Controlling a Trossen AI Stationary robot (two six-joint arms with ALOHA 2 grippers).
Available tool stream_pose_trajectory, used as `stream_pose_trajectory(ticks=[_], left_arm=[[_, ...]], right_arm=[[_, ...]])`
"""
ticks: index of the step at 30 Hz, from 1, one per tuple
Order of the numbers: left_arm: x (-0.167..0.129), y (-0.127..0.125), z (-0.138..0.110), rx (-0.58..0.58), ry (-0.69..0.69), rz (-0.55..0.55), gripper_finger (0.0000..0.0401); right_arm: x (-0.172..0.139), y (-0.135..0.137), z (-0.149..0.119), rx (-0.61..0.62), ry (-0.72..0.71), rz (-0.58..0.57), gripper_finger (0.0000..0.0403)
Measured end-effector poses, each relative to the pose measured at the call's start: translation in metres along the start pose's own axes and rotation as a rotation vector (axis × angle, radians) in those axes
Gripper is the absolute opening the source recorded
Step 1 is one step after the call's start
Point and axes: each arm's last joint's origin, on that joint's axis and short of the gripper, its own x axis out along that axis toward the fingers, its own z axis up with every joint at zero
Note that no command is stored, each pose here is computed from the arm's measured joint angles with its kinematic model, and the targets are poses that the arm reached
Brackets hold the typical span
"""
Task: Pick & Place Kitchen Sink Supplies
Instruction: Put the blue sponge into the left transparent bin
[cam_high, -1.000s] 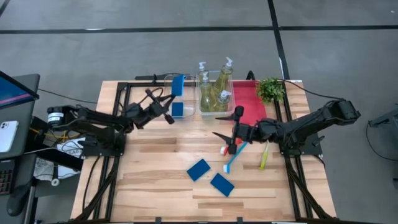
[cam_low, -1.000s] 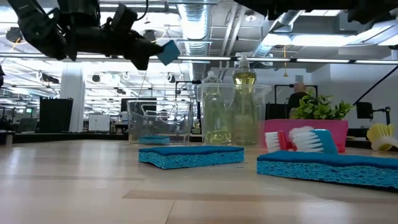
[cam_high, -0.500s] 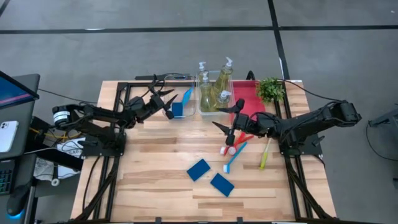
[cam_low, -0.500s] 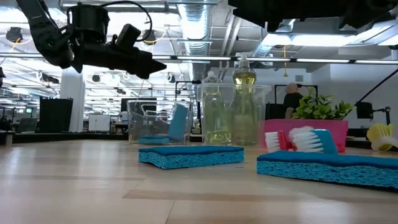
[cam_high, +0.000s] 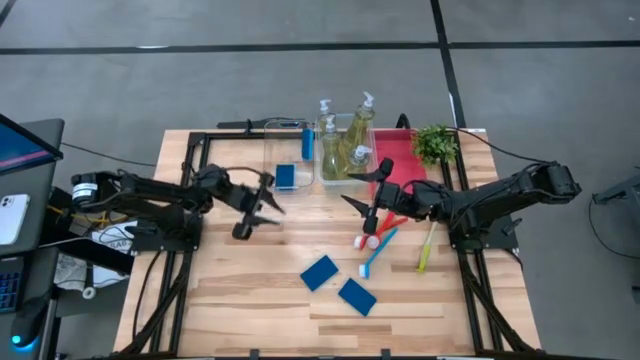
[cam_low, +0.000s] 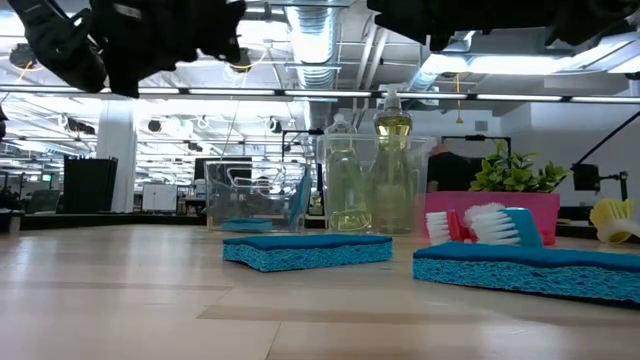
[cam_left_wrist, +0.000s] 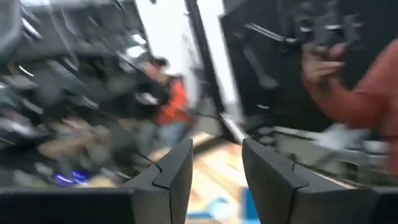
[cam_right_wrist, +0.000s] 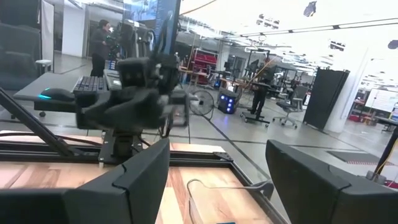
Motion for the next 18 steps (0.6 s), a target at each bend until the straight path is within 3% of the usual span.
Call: stream_pose_trajectory(ticks=[2, 6, 13, 18], left_arm=[[0.001, -0.009, -0.012, -0.070, 0.067, -0.053, 0.0138], [-0.001, -0.022, -0.040, -0.068, 0.190, -0.106, 0.0131], [0.005, -0.030, -0.063, -0.097, 0.267, -0.087, 0.0127], [0.027, -0.044, -0.069, -0.073, 0.295, -0.049, 0.0133]], right_arm=[[0.000, 0.000, 0.000, 0.000, 0.000, 0.001, 0.0260], [0.000, 0.000, 0.000, 0.001, -0.001, 0.002, 0.0260], [0.000, 0.001, 0.000, 0.115, -0.001, 0.003, 0.0260], [0.000, 0.001, 0.000, 0.206, 0.000, 0.004, 0.0260]])
